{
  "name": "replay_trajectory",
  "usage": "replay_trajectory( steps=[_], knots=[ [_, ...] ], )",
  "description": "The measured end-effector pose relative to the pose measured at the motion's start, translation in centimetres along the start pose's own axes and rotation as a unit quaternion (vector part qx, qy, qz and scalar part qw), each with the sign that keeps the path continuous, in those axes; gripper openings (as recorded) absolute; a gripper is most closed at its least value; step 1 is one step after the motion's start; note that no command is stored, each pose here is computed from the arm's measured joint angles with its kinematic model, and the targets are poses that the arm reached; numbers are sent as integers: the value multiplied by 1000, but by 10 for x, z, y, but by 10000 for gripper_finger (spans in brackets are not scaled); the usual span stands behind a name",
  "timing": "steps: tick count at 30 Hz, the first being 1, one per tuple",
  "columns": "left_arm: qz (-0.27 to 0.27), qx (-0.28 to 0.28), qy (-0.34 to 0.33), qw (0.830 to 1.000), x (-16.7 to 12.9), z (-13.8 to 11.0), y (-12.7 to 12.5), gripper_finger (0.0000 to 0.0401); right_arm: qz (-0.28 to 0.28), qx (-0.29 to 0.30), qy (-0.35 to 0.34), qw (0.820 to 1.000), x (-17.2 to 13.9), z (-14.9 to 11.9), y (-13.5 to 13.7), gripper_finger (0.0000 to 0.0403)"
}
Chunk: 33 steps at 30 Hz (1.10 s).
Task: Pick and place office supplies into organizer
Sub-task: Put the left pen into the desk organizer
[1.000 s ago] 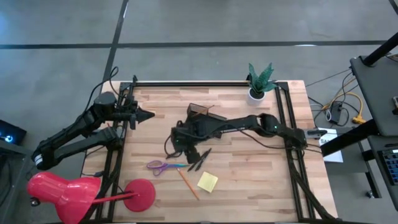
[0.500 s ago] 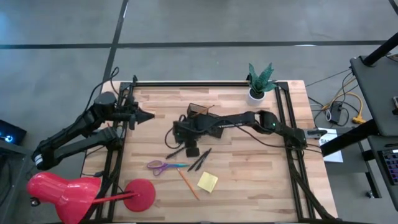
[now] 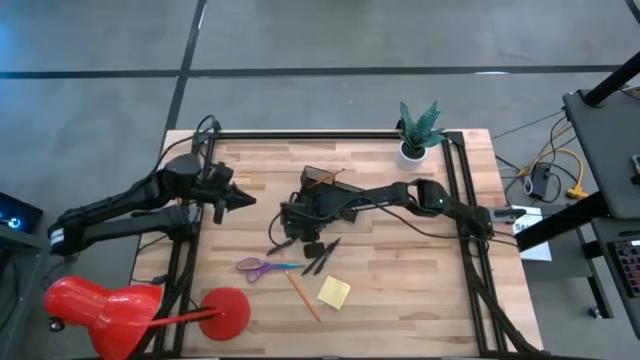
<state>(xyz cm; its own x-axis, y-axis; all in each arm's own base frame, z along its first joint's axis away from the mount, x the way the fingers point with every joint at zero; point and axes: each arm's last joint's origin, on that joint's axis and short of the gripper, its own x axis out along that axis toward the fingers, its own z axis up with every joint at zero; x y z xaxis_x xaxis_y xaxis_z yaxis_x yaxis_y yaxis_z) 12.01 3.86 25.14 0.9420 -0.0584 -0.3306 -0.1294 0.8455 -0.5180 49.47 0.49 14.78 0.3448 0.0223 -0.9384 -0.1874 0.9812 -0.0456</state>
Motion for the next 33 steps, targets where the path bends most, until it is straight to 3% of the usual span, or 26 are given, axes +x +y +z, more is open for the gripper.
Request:
replay_trajectory(
  steps=[6,11,17,24,33],
  knots=[
    [-8,64,-16,998,-5,-2,-8,0,-4,-3,-2,1000,10,-6,-2,75],
    [-8,75,19,997,-14,-13,-10,0,1,2,-6,1000,14,-10,-4,76],
    [12,42,65,997,-29,-31,-8,0,16,-2,-9,1000,14,-12,-12,42],
    [15,-5,55,998,-40,-38,-9,0,39,13,-8,999,19,-20,-21,12],
    [18,-50,100,994,-6,-54,10,0,38,52,-11,998,24,-24,-25,8]
  ],
)
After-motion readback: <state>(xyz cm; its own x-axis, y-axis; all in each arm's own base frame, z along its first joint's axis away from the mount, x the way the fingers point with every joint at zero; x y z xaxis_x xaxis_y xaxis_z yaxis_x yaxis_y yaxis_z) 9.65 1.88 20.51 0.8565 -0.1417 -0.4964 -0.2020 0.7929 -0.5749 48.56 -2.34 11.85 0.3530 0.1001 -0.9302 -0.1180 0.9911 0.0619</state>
